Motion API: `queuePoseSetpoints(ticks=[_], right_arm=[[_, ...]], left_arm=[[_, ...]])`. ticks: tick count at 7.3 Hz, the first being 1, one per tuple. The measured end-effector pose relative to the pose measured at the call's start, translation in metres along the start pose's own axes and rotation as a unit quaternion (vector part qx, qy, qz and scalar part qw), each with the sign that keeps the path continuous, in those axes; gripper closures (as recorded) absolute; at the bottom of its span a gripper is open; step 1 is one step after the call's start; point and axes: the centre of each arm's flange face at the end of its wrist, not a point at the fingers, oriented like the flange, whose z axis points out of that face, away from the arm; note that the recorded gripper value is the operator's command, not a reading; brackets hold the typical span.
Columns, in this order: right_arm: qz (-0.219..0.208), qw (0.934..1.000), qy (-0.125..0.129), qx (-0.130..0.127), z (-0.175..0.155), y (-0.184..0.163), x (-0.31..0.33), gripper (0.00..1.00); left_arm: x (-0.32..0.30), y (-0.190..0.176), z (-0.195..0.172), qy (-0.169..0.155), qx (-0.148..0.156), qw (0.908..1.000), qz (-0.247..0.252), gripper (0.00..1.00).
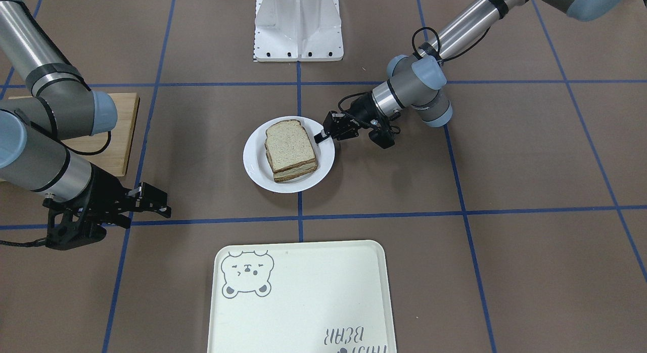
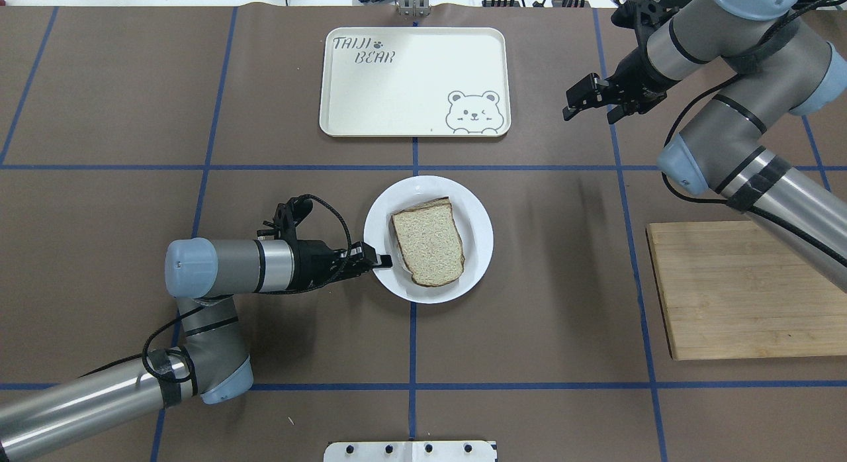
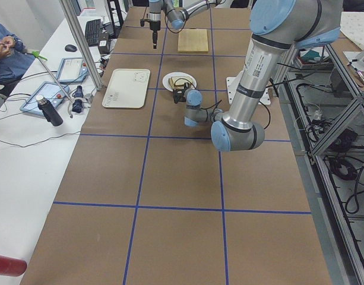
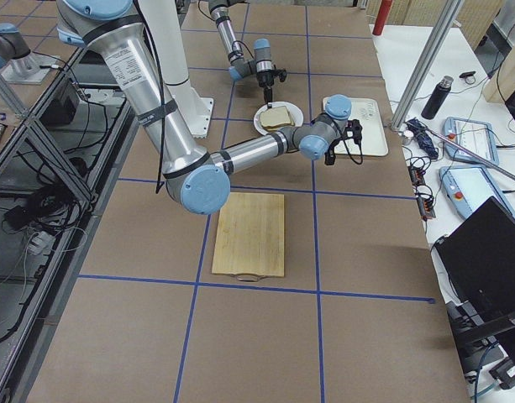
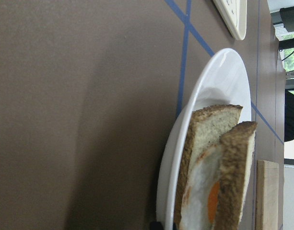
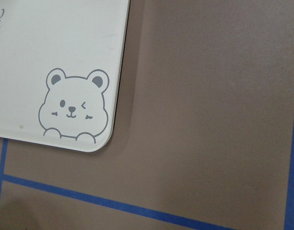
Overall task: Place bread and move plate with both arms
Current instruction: 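Slide the plate with the left gripper onto the bear-printed tray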
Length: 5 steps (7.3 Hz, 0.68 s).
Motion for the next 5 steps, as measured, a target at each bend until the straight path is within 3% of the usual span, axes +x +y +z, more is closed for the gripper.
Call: queuePoseSetpoints(ticks=[2, 5], right_arm=[[0.000, 1.0000, -0.001, 0.002, -0.003, -0.002, -0.001, 0.00], [0.009, 0.9999, -0.003, 0.010, -0.021, -0.010, 0.012, 0.00]], left_arm=[[0.021, -0.006, 0.000, 0.036, 0.016, 0.9992, -0.004, 1.00], [0.055, -0.036, -0.002, 0.070, 0.057, 0.9937, -0.066, 1.00]])
